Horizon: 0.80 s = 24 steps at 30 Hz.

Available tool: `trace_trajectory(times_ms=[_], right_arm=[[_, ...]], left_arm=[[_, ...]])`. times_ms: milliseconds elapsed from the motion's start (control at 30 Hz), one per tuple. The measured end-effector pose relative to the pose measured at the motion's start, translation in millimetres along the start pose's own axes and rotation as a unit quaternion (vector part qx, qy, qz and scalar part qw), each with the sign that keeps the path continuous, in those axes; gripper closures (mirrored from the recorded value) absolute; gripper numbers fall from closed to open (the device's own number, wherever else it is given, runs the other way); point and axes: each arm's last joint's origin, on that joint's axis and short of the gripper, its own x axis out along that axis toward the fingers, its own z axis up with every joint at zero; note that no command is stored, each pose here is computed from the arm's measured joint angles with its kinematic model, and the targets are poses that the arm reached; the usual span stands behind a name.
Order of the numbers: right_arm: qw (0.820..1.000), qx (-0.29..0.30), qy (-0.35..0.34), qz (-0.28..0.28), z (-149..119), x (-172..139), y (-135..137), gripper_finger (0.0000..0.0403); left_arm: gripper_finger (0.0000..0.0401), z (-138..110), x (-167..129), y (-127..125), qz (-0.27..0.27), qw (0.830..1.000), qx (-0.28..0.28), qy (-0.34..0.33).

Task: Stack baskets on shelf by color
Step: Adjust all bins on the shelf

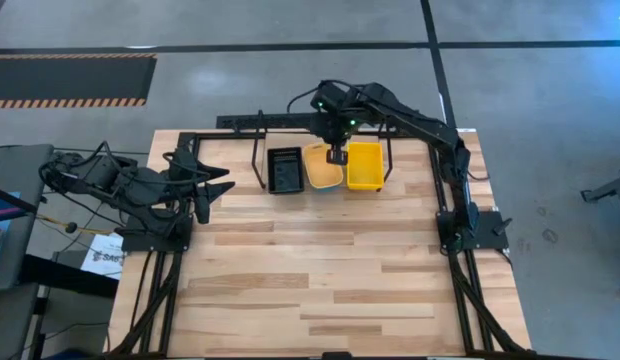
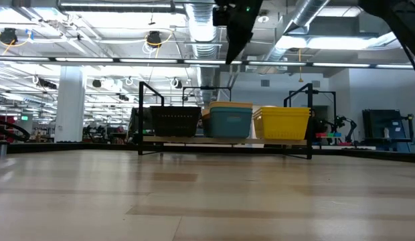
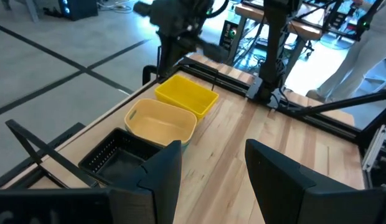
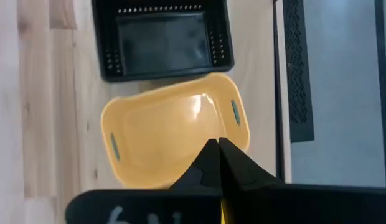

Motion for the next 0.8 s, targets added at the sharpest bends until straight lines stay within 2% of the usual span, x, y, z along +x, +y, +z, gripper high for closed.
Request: trace_trajectory(times_ms=[200,400,800], right_arm=[[0.999,0.036,-0.026,-0.009,3.7,30.8,-1.6,0.04],[0.991,0.108,-0.068,0.037,1.2,57.3,-9.2,0.0401],[0.989,0.134,-0.016,0.055,-17.7,86.6,-5.1,0.0402]], left_arm=[[0.0237,-1.2,3.6,-2.6,0.004,0.999,0.033,0.005],[0.0237,-3.8,5.8,-3.4,0.008,0.999,0.05,0.017],[0.0237,-9.1,6.0,-0.5,0.021,0.998,0.036,0.041]])
